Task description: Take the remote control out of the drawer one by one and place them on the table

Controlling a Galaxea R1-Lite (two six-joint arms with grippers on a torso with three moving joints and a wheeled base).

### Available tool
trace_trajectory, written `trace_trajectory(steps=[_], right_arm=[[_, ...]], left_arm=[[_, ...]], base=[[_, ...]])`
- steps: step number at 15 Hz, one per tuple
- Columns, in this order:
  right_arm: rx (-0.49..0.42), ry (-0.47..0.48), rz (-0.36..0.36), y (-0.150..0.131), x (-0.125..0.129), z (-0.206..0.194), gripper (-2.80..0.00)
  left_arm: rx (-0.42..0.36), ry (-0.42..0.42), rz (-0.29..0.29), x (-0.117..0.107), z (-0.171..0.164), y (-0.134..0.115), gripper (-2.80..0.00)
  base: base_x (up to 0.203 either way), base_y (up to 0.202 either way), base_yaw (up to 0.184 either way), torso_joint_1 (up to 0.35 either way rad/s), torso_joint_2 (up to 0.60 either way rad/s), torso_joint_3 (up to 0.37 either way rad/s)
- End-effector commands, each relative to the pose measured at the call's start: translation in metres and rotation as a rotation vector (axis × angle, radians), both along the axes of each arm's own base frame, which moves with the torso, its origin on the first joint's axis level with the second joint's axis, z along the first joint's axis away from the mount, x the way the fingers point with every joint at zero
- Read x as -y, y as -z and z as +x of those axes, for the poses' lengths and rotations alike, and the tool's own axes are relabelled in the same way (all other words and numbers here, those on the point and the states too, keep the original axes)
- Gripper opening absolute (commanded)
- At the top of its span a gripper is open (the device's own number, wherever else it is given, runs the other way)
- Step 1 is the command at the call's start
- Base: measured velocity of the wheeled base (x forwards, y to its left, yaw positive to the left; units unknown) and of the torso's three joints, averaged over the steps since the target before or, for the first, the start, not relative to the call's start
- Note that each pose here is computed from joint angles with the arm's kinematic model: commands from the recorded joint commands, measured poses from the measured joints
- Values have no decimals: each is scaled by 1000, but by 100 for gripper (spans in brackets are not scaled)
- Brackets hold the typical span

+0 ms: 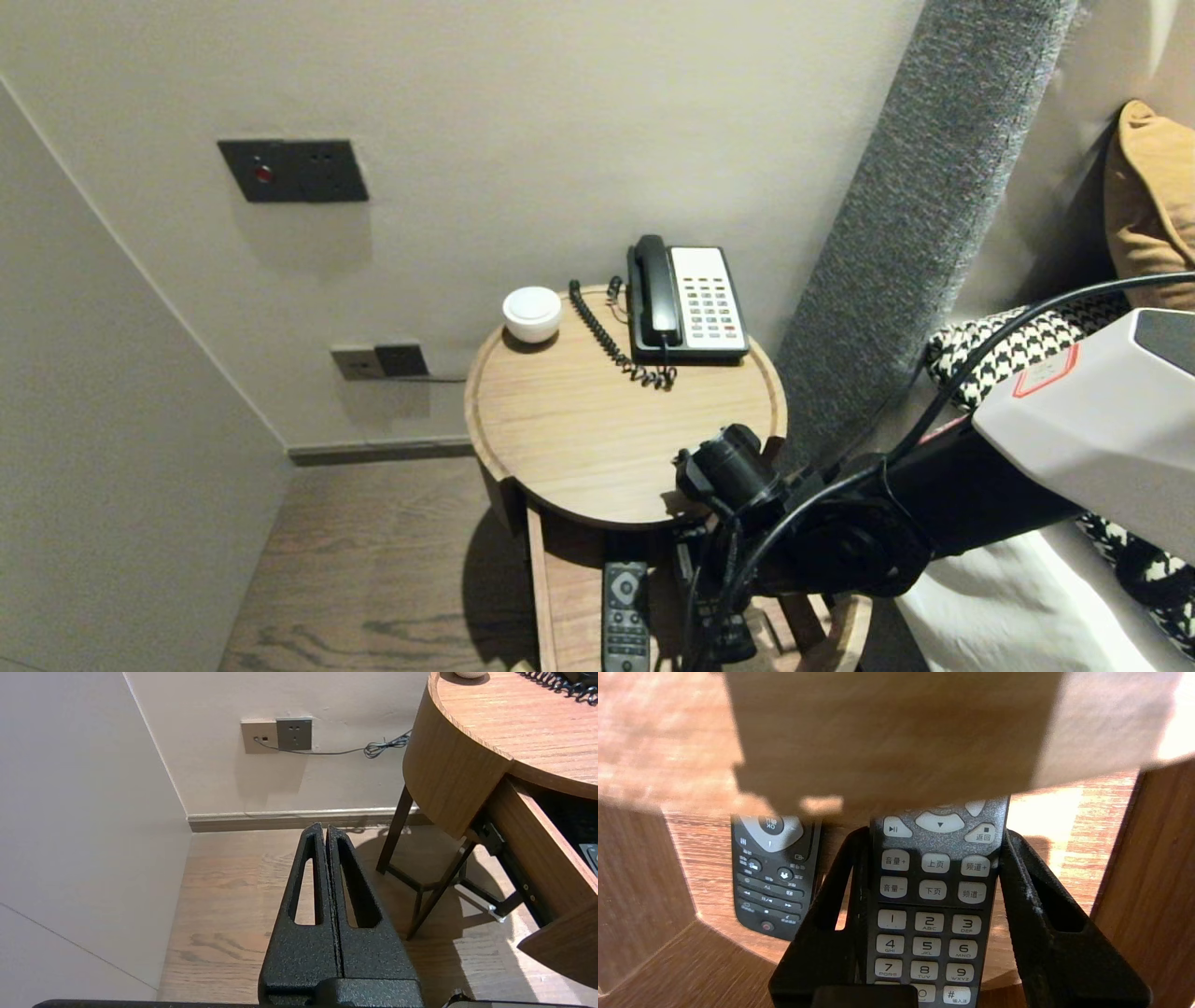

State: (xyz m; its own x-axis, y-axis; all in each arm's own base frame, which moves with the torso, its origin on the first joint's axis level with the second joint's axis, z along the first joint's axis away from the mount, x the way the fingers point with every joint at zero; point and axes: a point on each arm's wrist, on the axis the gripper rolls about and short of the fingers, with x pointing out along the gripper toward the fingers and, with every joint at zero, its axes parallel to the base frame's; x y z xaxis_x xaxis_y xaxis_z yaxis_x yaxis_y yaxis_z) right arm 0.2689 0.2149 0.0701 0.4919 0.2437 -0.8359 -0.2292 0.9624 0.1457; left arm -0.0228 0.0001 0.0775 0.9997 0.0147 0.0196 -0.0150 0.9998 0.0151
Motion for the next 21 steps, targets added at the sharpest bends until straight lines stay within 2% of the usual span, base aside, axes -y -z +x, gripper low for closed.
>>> trace_trajectory(steps=[1,3,9,12,16,18,21], right_arm=[[-59,-9,33,-1,5,7,-280],[-146,-37,84,-1,9,13,-280],[-184,-50,86,-5,8,18,-280],[-212,-87,60,-11,10,16,-280],[-286,-108,96,-28,14,19,-280],[-330,-112,92,-36,15,18,-280],[-327,-117,94,-46,16,15,-280]], left_arm=[[0,-1,0,0,0,0,-280],[0,-1,0,0,0,0,-280],[0,-1,0,0,0,0,-280],[0,-1,0,0,0,0,-280],[0,-1,0,0,0,0,-280],[0,-1,0,0,0,0,-280],[0,-1,0,0,0,0,-280]], base=[[0,0,0,0,0,0],[0,0,0,0,0,0],[0,0,0,0,0,0],[0,0,0,0,0,0],[0,0,0,0,0,0],[0,0,0,0,0,0],[0,0,0,0,0,0]])
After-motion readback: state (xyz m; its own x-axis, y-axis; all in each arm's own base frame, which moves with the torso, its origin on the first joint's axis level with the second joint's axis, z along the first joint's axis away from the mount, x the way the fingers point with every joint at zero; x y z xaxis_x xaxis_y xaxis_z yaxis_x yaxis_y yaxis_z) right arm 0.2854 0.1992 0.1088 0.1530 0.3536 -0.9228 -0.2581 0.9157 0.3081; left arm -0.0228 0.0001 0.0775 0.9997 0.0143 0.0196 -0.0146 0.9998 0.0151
